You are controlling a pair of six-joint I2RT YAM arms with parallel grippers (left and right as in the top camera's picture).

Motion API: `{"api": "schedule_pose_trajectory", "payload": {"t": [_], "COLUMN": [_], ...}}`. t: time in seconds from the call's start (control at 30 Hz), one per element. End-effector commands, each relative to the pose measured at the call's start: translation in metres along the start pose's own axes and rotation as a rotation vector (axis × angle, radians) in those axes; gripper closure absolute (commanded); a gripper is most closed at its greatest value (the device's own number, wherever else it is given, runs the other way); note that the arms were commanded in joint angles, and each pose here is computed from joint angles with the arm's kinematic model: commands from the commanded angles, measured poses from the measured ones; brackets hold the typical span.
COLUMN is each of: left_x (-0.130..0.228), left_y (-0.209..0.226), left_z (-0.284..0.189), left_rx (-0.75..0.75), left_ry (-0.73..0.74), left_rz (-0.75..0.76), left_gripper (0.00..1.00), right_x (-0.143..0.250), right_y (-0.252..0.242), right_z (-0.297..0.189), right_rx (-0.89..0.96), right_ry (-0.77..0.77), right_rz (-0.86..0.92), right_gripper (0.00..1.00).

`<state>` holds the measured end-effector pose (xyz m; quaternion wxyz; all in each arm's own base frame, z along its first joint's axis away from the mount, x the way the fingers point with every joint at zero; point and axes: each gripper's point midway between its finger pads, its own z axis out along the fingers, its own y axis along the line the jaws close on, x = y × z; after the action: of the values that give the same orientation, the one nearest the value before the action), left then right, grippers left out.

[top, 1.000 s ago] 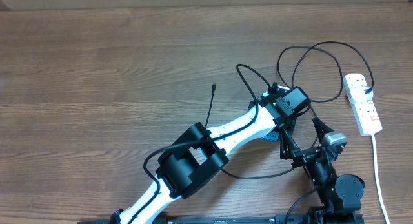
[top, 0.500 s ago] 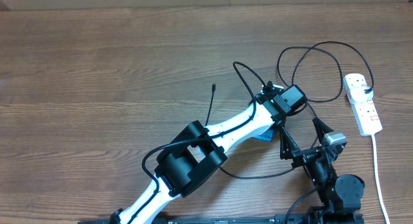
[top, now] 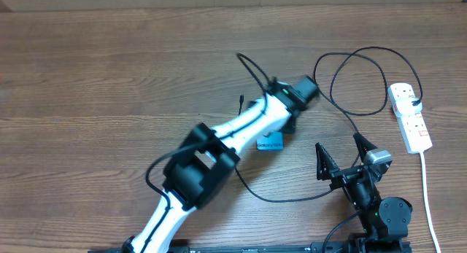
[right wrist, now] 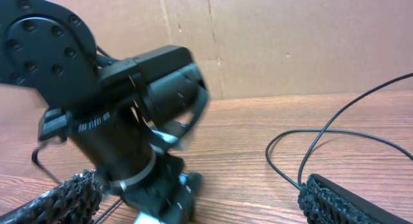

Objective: Plug charger to phone and switch on socket
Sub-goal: 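Grasp the smartphone's top edge with the left gripper and tilt it up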

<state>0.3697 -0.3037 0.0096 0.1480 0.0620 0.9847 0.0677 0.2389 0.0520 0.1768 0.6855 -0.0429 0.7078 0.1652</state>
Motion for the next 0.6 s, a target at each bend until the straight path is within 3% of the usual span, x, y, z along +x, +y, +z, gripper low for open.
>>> {"api": "schedule_pose_trajectory", "payload": {"t": [0.0,0.13,0.33,0.57], "left_x": [0.014,0.012,0.008,0.03], "left_y": [0.034,0.037,0.061,0.043], "left_z": [0.036,0.042,0.047,0.038], "left_rx": [-0.048,0.06,0.059,0.181], "left_ry": [0.126,0.2,0.244,0.375], "left_rz": [-0.003,-0.019,-0.11,-0.126], "left_gripper": [0.03,0.05,0.09,0.06], "right_x": [0.002,0.002,0.002,0.002], "right_y": [0.0,0.0,0.0,0.0], "right_z": [0.0,0.0,0.0,0.0], "right_rx": [0.001,0.001,0.001,0.001], "right_ry": [-0.003,-0.003,-0.003,-0.003], "right_rz": [-0.002,-0.002,-0.002,-0.002], "right_gripper": [0.0,0.0,0.0,0.0]}}
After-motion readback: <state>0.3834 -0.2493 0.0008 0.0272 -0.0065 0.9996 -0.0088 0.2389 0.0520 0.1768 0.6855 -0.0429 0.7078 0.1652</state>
